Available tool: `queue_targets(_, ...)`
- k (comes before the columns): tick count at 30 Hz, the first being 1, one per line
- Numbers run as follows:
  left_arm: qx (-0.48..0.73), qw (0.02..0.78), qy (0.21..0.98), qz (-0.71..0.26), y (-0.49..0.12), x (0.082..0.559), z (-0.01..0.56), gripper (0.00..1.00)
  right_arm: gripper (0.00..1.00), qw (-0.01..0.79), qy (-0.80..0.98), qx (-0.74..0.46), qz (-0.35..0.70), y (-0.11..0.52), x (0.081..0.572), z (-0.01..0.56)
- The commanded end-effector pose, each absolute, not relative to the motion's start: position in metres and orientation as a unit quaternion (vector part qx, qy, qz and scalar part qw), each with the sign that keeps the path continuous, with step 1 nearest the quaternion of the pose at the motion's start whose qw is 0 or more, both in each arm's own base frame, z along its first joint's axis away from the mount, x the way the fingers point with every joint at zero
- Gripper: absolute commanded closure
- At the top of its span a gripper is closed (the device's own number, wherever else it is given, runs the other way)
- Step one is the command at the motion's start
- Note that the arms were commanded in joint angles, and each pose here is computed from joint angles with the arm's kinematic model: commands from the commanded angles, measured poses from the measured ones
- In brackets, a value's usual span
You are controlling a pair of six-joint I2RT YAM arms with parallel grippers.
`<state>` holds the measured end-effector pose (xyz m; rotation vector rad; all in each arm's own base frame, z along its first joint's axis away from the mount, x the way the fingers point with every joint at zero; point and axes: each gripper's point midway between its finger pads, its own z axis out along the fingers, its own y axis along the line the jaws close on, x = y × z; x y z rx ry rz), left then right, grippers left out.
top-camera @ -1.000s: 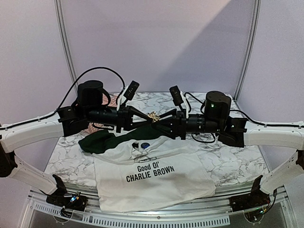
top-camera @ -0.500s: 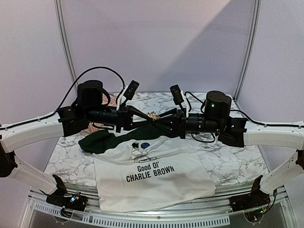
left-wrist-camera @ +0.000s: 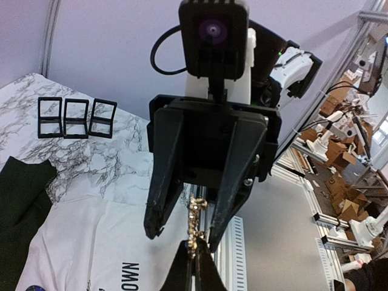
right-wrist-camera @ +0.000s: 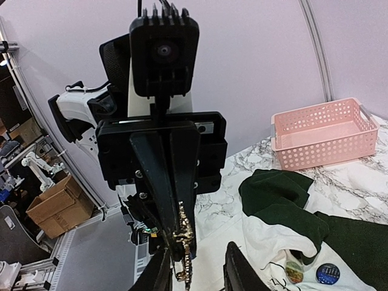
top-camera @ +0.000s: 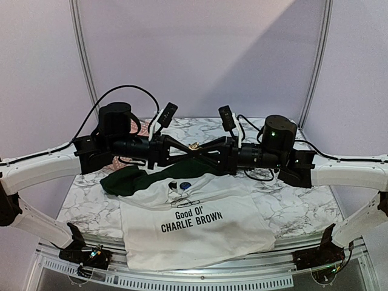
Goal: Remove the brooch from the garment
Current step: Close the brooch securely.
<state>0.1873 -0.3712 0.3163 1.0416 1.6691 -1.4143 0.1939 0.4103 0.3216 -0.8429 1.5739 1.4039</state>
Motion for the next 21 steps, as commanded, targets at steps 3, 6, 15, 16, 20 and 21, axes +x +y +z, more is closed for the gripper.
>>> queue_targets(3, 0.404, 0.365, 0.632, -0.551, -0.37, 0.189, 0.329, 1.0, 0.74, 0.428, 0.628, -0.324, 0.564, 0.412, 0.199, 0.328)
queue_targets(6, 0.405, 0.365, 0.631, -0.551, -0.37, 0.188, 0.329, 1.0, 0.76, 0.428, 0.628, -0.321, 0.565, 0.413, 0.199, 0.328)
queue_targets(15, 0.411, 0.369, 0.626, -0.551, -0.369, 0.184, 0.332, 1.0, 0.84, 0.418, 0.639, -0.299, 0.572, 0.409, 0.207, 0.325)
queue_targets(16, 0.41, 0.369, 0.626, -0.551, -0.369, 0.185, 0.332, 1.0, 0.84, 0.417, 0.64, -0.297, 0.573, 0.409, 0.208, 0.325)
queue_targets(20, 0.412, 0.371, 0.624, -0.551, -0.369, 0.184, 0.333, 1.0, 0.85, 0.41, 0.642, -0.29, 0.58, 0.407, 0.21, 0.323)
queue_targets(21, 0.412, 0.371, 0.624, -0.551, -0.369, 0.183, 0.333, 1.0, 0.85, 0.409, 0.643, -0.288, 0.58, 0.407, 0.21, 0.323)
